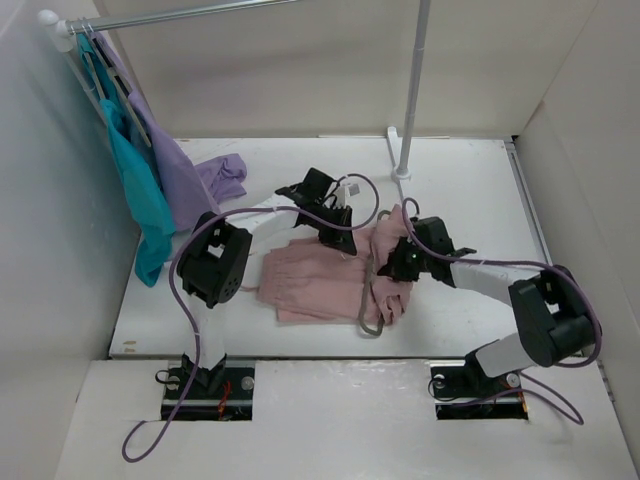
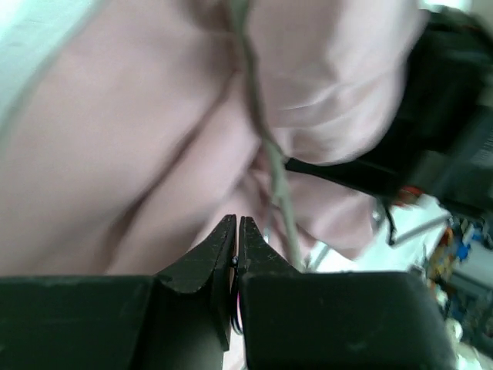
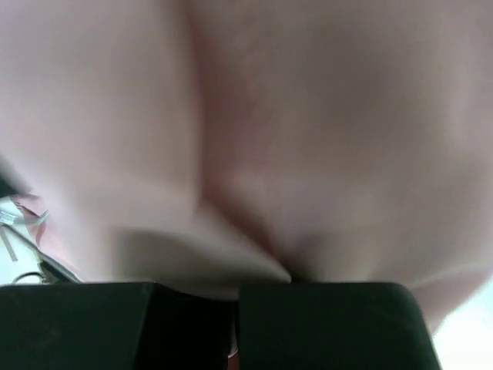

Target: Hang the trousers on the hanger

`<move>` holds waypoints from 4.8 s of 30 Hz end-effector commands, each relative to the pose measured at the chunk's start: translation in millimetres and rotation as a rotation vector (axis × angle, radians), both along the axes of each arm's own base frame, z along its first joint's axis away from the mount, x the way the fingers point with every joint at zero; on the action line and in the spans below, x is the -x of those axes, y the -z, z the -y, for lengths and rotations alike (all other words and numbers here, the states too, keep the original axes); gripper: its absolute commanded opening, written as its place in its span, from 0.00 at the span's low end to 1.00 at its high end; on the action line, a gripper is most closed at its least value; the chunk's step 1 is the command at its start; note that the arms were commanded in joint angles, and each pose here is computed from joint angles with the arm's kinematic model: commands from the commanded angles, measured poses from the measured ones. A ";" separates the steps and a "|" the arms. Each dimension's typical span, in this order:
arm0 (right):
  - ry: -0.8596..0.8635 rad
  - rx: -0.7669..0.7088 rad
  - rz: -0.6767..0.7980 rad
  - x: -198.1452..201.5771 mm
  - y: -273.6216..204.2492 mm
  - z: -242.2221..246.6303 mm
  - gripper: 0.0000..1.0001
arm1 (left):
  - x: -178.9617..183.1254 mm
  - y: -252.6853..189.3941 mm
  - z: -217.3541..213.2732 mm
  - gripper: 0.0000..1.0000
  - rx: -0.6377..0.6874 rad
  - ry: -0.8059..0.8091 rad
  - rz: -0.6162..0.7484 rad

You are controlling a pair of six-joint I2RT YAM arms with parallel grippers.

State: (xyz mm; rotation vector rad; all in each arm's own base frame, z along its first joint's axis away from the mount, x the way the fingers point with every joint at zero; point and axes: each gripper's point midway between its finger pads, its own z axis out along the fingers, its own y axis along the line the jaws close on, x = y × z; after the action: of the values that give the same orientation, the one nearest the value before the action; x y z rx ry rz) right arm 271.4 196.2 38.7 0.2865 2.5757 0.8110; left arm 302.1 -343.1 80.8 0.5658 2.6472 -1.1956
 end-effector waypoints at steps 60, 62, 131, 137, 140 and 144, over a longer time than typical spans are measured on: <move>-0.127 -0.199 0.154 -79.1 3.5 -31.2 0.00 | 16.8 -84.2 88.8 0.00 0.181 0.405 0.420; -0.135 -0.218 0.193 -74.1 2.2 -35.1 0.00 | 22.4 -86.1 101.1 0.00 0.201 0.451 0.450; 0.086 0.050 0.326 9.7 -104.3 55.5 0.28 | 32.8 -49.9 84.9 0.00 0.125 0.258 0.221; 0.038 -0.041 0.342 18.6 -96.9 10.7 0.40 | 18.2 -55.1 85.9 0.00 0.090 0.207 0.266; 0.001 -0.031 0.348 19.8 -94.2 -13.6 0.45 | 14.7 -56.4 85.4 0.00 0.078 0.195 0.276; 0.038 0.025 0.313 14.1 -78.8 -18.3 0.45 | 13.1 -58.0 85.2 0.00 0.072 0.189 0.280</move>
State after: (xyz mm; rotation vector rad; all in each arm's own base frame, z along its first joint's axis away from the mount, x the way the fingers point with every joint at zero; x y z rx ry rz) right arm 234.5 209.8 101.3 0.1126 2.3662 0.7714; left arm 283.4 -430.1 141.9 0.9361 2.3200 -1.2181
